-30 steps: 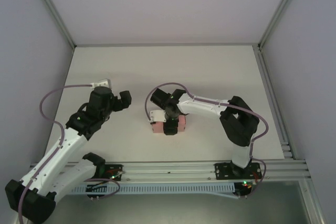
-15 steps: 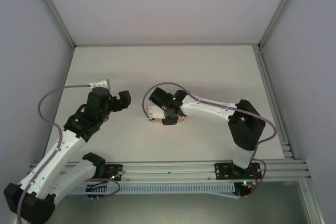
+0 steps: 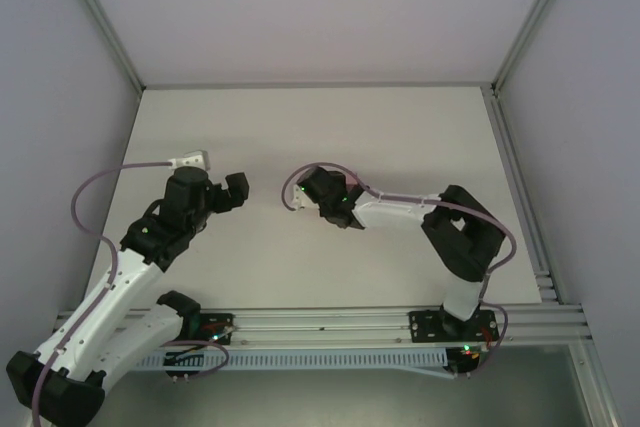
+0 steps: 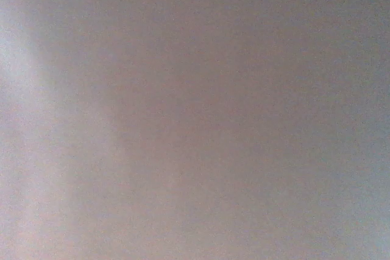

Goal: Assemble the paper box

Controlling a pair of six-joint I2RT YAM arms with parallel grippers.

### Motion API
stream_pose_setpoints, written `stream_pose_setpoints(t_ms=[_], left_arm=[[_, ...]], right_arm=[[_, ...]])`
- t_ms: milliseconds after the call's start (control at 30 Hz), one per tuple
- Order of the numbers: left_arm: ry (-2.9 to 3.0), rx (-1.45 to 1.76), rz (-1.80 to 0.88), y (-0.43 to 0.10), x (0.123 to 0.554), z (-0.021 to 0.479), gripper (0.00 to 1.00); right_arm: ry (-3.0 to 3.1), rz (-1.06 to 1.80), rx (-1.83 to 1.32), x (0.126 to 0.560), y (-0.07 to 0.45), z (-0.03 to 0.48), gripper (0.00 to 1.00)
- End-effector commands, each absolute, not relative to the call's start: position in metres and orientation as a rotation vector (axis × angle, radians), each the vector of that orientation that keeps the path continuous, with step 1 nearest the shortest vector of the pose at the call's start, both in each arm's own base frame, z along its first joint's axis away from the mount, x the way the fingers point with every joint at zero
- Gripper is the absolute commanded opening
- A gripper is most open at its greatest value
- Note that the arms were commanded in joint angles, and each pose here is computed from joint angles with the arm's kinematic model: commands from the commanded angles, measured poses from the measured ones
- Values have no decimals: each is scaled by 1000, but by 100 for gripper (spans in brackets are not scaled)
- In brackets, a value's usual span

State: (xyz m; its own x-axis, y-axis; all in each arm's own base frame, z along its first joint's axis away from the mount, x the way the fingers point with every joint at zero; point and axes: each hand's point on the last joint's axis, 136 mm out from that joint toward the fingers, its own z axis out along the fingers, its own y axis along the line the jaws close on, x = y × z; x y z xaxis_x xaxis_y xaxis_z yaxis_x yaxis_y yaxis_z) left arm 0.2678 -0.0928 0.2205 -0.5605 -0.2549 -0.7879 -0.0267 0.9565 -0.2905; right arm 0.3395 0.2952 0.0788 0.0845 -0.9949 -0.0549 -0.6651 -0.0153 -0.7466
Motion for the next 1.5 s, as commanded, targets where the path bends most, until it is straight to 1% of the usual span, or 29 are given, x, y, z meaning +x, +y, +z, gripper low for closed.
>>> stream_pose_setpoints(t_ms=[0,200,267,333,400,467,600,633,800,933,1067,1100,1167,1267,1367,1467], left_arm=[[2156,-191,-293,-90,266,219,100],[2156,-190,-290,-89,266,219,100],[2155,-189,-289,-89,266,219,100],[2156,-188,-290,-90,266,219,100],[2157,-187,-289,-90,266,218,100],[2158,-191,-287,-89,266,217,100],[2155,-188,-288,-90,266,219,100],[2155,-189,-289,-90,266,219,100],[2158,-187,-289,-91,267,219,100],[2157,-188,-290,-91,269,220,100],[2144,-194,-282,-90,271,221,100],[2137,-199,-275,-90,273,222,100],[2124,-210,-245,-86,277,222,100],[2100,-254,-152,-74,287,220,100],[2057,-297,-69,-60,301,215,100],[1985,-340,41,-38,319,200,100]], right_arm=[[1586,-697,-1664,359,303,82,45],[1586,-641,-1722,351,301,56,50],[1589,-613,-1747,345,298,52,56],[1605,-575,-1750,339,298,53,59],[1634,-546,-1758,334,296,55,67],[1662,-510,-1775,328,294,57,78],[1689,-399,-1799,311,295,64,93],[1700,-374,-1801,307,294,66,99],[1781,-223,-1834,284,293,79,100],[1815,-147,-1752,278,293,102,100],[1791,-55,-1573,276,290,150,100],[1790,-45,-1500,278,286,164,100],[1810,-56,-1249,295,271,198,100],[1848,-13,-881,315,231,242,100],[1833,-4,-475,334,171,276,100],[1775,-67,-168,342,103,279,100]])
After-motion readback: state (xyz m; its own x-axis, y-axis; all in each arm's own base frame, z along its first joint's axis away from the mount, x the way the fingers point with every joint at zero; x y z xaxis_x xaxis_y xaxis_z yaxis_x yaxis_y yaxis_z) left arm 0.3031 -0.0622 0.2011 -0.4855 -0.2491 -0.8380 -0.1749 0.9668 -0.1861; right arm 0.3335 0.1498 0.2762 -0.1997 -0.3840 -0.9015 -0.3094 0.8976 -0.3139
